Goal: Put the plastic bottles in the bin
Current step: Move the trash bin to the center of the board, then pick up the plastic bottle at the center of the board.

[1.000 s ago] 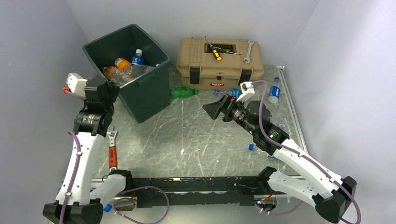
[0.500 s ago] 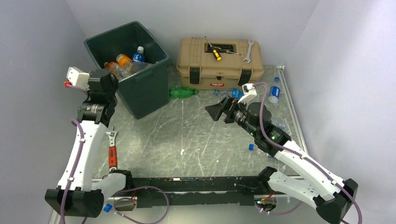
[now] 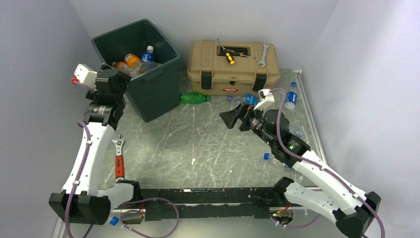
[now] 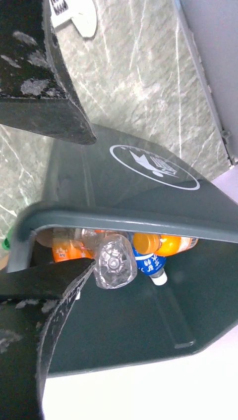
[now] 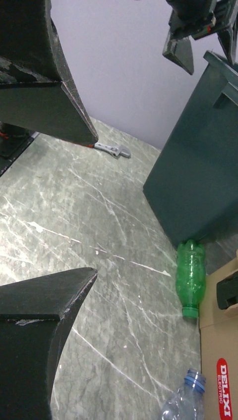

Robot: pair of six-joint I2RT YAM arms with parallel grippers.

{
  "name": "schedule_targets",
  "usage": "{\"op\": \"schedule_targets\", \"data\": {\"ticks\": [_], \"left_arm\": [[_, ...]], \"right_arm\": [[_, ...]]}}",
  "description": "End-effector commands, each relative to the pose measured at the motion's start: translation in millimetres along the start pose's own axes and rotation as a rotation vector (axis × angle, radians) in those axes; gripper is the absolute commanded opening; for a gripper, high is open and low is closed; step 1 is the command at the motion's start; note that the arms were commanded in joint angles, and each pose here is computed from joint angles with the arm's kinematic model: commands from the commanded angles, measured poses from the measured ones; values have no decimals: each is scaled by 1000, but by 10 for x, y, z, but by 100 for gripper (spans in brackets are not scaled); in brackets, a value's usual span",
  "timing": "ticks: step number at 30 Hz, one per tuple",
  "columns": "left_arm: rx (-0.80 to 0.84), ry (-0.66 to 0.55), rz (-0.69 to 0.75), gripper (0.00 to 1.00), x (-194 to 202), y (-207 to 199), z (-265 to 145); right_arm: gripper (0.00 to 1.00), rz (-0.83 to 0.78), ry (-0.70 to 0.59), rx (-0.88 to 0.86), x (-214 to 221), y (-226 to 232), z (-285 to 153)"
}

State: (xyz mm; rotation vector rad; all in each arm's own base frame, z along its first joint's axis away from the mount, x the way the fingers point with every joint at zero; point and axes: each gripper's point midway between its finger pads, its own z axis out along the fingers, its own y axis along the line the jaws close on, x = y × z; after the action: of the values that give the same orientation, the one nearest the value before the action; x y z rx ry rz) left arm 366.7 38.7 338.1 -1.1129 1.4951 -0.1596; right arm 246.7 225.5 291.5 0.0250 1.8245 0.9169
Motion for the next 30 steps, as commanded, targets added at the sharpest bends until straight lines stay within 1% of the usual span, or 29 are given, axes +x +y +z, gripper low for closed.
{"op": "schedule_targets", "data": {"ticks": [1, 4, 6, 10, 12, 13, 16, 20, 23, 26, 28, 30], "left_arm": [[37, -59, 77, 95, -383, 15, -370], [62, -40, 171, 99, -503, 75, -635], [134, -20, 256, 99, -537, 76, -834], [414, 69, 464, 97, -302, -45, -1185], [535, 106, 544, 95, -156, -67, -1331], [583, 118, 582, 95, -86, -61, -1381], [648, 170, 656, 94, 146, 68, -1433], [708, 217, 666, 92, 349, 192, -1525], [773, 250, 646, 90, 493, 222, -1610], [809, 287, 620, 90, 641, 270, -1642], [823, 299, 604, 89, 714, 304, -1648], [827, 305, 594, 89, 763, 343, -1644]], "right_arm": [[100, -25, -28, -13, -81, 28, -56], [100, -40, -11, -21, -18, 9, -54], [100, -52, 6, -19, 63, -35, -29], [100, -57, 40, 22, 292, -228, 95], [100, -51, 51, 53, 410, -347, 179], [100, -51, 57, 66, 468, -399, 217], [100, -36, 15, 106, 506, -534, 377], [100, 4, -56, 226, 530, -829, 602], [100, 93, -135, 339, 471, -1158, 749], [100, 255, -225, 486, 360, -1708, 832], [100, 388, -293, 570, 220, -2180, 821], [100, 450, -358, 628, 92, -2486, 795]]}}
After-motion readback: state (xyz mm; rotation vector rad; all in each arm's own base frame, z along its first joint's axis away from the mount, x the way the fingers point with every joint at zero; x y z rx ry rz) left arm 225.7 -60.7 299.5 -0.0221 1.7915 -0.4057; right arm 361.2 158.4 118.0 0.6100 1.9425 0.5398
